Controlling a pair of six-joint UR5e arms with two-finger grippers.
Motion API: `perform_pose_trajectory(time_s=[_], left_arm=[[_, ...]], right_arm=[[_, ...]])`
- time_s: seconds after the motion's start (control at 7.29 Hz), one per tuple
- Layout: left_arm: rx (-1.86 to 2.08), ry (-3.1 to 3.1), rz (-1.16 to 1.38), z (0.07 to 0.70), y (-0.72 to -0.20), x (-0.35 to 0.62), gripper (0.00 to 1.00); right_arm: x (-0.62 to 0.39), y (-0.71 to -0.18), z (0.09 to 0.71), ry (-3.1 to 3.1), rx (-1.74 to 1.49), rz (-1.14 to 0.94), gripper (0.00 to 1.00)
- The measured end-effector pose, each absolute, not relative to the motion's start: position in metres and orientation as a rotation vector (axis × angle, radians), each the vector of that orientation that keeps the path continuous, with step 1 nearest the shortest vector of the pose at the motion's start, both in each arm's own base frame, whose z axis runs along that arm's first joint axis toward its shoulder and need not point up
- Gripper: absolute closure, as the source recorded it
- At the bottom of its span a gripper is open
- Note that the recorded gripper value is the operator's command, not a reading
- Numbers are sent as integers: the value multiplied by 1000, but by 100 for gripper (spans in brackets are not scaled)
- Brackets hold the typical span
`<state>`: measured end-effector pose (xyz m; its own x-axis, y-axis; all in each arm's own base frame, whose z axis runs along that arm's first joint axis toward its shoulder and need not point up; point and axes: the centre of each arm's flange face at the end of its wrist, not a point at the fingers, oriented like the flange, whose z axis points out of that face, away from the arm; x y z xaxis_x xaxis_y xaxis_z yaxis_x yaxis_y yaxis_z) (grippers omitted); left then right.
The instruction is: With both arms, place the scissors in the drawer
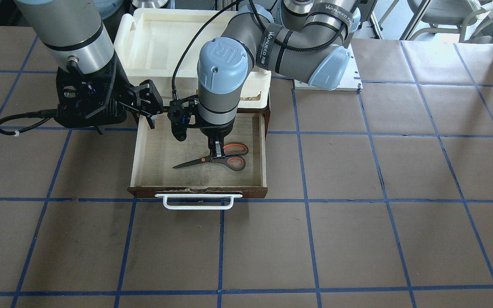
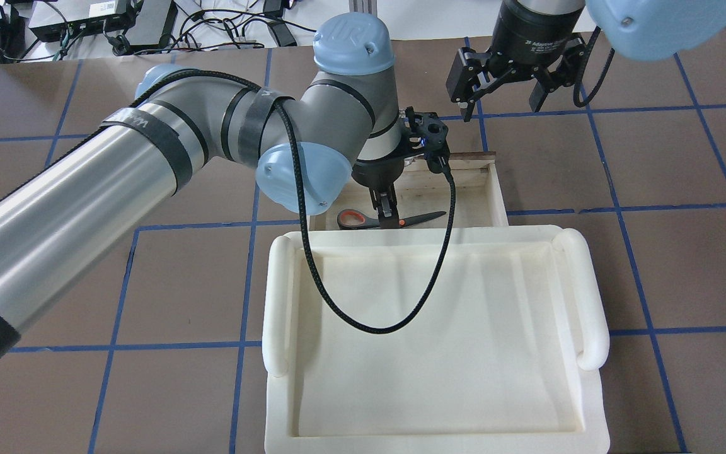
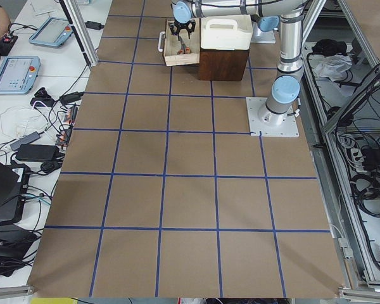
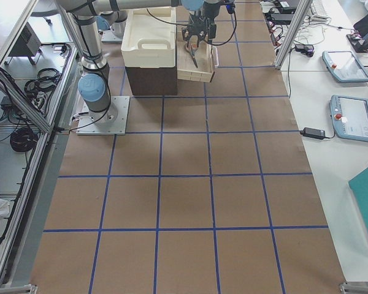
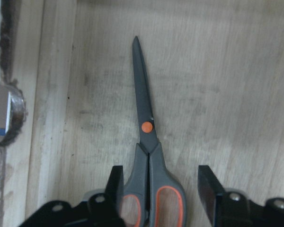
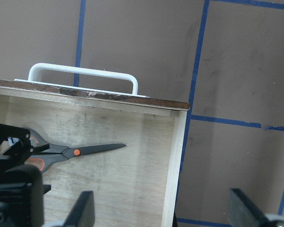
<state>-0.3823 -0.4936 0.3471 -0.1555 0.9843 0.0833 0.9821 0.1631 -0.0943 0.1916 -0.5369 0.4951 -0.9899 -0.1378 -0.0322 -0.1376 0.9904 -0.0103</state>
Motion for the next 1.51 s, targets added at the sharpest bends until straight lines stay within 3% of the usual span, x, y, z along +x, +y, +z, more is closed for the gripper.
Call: perform_pose_trajectory(time_s=[0.41,0.69,0.96,1.51], left_arm=[[-1859,-2409,161,421,-507,-325,34],[-1609,-2584,209,466,-511,-264,26],[-1318,-2727,143,489,-501,-218,0],[-599,-2981,43,516,-480,-148,0]], right_arm=[[192,-536,493,3102,-210,-4,0],[191,-531,500,3101,-204,-25,0],[193,-525,508,3095,-210,-46,0],[192,-525,511,3094,-208,-75,0]])
